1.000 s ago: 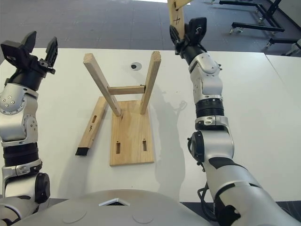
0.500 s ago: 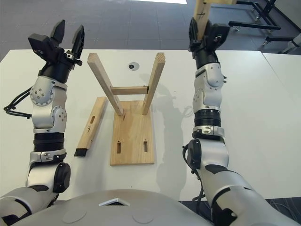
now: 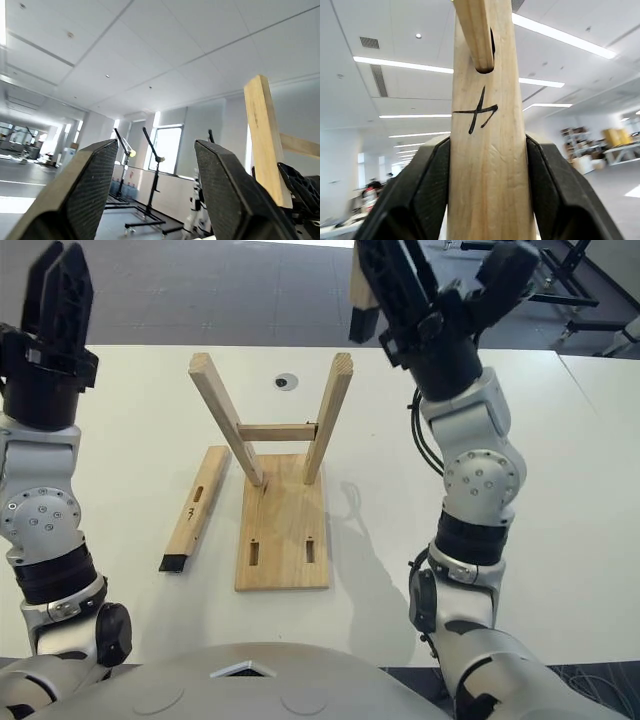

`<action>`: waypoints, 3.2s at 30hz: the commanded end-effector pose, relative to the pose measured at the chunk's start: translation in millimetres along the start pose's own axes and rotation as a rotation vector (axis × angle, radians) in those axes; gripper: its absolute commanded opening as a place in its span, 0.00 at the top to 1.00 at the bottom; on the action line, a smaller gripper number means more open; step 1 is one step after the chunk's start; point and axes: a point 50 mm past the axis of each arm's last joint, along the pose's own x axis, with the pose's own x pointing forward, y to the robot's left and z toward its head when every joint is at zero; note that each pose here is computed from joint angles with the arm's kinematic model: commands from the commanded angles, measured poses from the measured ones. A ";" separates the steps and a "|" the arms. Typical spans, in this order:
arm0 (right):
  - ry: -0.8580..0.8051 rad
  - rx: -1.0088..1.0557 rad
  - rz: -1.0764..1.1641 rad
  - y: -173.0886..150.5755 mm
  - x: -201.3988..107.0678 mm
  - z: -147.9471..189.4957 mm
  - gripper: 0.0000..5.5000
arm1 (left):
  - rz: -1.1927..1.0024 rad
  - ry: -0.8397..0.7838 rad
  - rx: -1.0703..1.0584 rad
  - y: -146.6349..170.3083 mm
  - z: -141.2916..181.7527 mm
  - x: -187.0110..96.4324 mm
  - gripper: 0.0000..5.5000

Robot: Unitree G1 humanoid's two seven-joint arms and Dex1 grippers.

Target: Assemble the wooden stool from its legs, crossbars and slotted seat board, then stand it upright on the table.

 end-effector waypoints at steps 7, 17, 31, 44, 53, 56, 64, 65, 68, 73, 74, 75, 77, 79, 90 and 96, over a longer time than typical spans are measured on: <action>0.319 0.174 0.233 34.4 -15.8 -60.6 0.63 | -0.298 0.332 -0.239 -39.1 -28.7 -14.4 0.50; 0.320 0.190 0.291 34.6 -22.5 -70.2 0.63 | -0.460 0.330 -0.356 -50.8 -11.2 -20.7 0.50; 0.508 0.158 0.343 31.2 -25.6 -91.3 0.63 | -0.485 0.311 -0.451 -51.8 -20.9 -16.2 0.50; 0.504 0.128 0.332 29.0 -27.8 -89.8 0.63 | -0.532 0.311 -0.482 -56.2 -20.3 -24.7 0.60; 0.504 0.134 0.280 22.2 -26.0 -89.7 0.63 | -0.516 0.271 -0.459 -49.0 -18.8 -28.5 0.60; 0.547 0.115 0.247 17.9 -32.9 -89.5 0.50 | -0.488 0.209 -0.460 -43.1 -13.8 -26.0 0.61; 0.622 0.107 0.256 15.9 -59.8 -65.7 0.26 | -0.437 0.177 -0.440 -33.8 -7.2 -31.3 0.63; 0.620 0.090 0.246 13.8 -62.4 -60.3 0.23 | -0.433 0.189 -0.436 -33.1 -7.3 -32.8 0.63; 0.588 0.040 0.214 8.0 -68.4 -41.8 0.17 | -0.438 0.247 -0.412 -31.4 -6.9 -37.5 0.63; 0.455 -0.042 0.110 -9.8 -78.1 -0.1 0.17 | -0.467 0.396 -0.308 -24.6 -3.8 -46.0 0.63; 0.426 -0.053 0.093 -12.7 -78.3 6.4 0.17 | -0.478 0.431 -0.284 -24.8 -4.8 -48.0 0.63; 0.401 -0.058 0.079 -15.3 -78.0 11.0 0.17 | -0.492 0.463 -0.261 -26.0 -6.3 -50.0 0.63; 0.372 -0.058 0.068 -19.2 -76.9 16.0 0.17 | -0.512 0.511 -0.230 -28.9 -9.8 -53.2 0.63; 0.355 -0.059 0.058 -24.5 -74.7 18.7 0.17 | -0.525 0.559 -0.195 -31.7 -13.8 -57.0 0.63; 0.388 -0.030 0.079 -48.2 -53.0 23.3 0.17 | -0.609 0.684 -0.002 -45.5 -21.2 -78.6 0.63; 0.435 0.002 0.074 -51.7 -51.6 11.9 0.17 | -0.624 0.749 0.046 -48.1 -24.3 -84.6 0.63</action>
